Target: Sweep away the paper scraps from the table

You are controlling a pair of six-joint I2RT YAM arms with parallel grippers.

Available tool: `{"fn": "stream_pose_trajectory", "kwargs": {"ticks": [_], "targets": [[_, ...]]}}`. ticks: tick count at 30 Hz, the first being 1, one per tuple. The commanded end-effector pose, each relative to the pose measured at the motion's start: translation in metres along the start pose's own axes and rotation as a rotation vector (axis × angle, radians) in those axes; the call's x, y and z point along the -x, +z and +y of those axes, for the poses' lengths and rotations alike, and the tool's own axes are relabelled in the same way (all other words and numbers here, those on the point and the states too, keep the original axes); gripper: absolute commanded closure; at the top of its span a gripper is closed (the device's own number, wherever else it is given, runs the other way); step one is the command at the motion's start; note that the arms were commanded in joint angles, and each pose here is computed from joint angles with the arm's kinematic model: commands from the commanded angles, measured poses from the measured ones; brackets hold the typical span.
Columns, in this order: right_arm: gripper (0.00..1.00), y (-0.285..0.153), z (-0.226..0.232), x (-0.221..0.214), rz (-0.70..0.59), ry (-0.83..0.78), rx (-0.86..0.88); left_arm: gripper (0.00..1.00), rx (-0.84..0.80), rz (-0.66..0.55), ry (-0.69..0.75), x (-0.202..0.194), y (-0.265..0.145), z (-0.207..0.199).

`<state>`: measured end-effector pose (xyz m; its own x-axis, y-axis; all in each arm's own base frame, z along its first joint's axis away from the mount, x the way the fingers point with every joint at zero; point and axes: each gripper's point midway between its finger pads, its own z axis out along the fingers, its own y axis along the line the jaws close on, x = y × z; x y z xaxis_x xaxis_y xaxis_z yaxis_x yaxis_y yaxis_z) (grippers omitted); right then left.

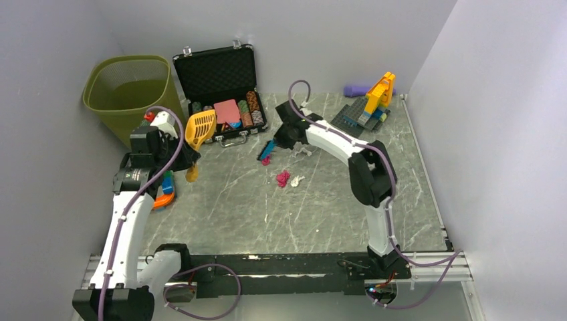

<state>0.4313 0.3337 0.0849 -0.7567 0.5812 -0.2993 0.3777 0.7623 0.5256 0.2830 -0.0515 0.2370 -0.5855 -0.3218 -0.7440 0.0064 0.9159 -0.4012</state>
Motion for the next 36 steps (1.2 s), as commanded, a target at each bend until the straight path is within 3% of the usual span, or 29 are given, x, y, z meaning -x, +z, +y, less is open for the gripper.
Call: {"fn": "stream_pose_trajectory", "kwargs": {"ticks": [1,9,13,17,23,27,31,36], "targets": [[1.0,-0.062,-0.055,0.048,-0.241,0.028,-0.217,1.0,0.008,-0.06,0.091,0.007,0.004,-0.004],[1.0,-0.099,0.0,0.093,-0.329,-0.049,0.069,1.0,-0.049,-0.068,0.142,-0.01,0.013,-0.012],[1.0,-0.091,0.034,0.108,-0.283,-0.094,0.289,1.0,-0.085,-0.088,0.183,-0.01,0.01,-0.017],[1.0,-0.059,0.046,0.119,-0.211,-0.053,0.359,1.0,-0.112,-0.092,0.19,-0.013,0.009,-0.021],[1.0,-0.006,0.024,0.121,-0.162,0.034,0.289,1.0,-0.13,-0.057,0.18,-0.021,0.012,-0.022],[1.0,0.003,-0.017,0.112,-0.146,0.155,0.134,1.0,-0.132,-0.053,0.18,-0.023,0.013,-0.022],[1.0,-0.026,-0.048,0.097,-0.158,0.253,-0.015,1.0,-0.131,-0.031,0.176,-0.025,0.016,-0.021],[1.0,-0.086,-0.073,0.07,-0.204,0.328,-0.081,1.0,-0.138,-0.003,0.175,-0.031,0.02,-0.022]]}}
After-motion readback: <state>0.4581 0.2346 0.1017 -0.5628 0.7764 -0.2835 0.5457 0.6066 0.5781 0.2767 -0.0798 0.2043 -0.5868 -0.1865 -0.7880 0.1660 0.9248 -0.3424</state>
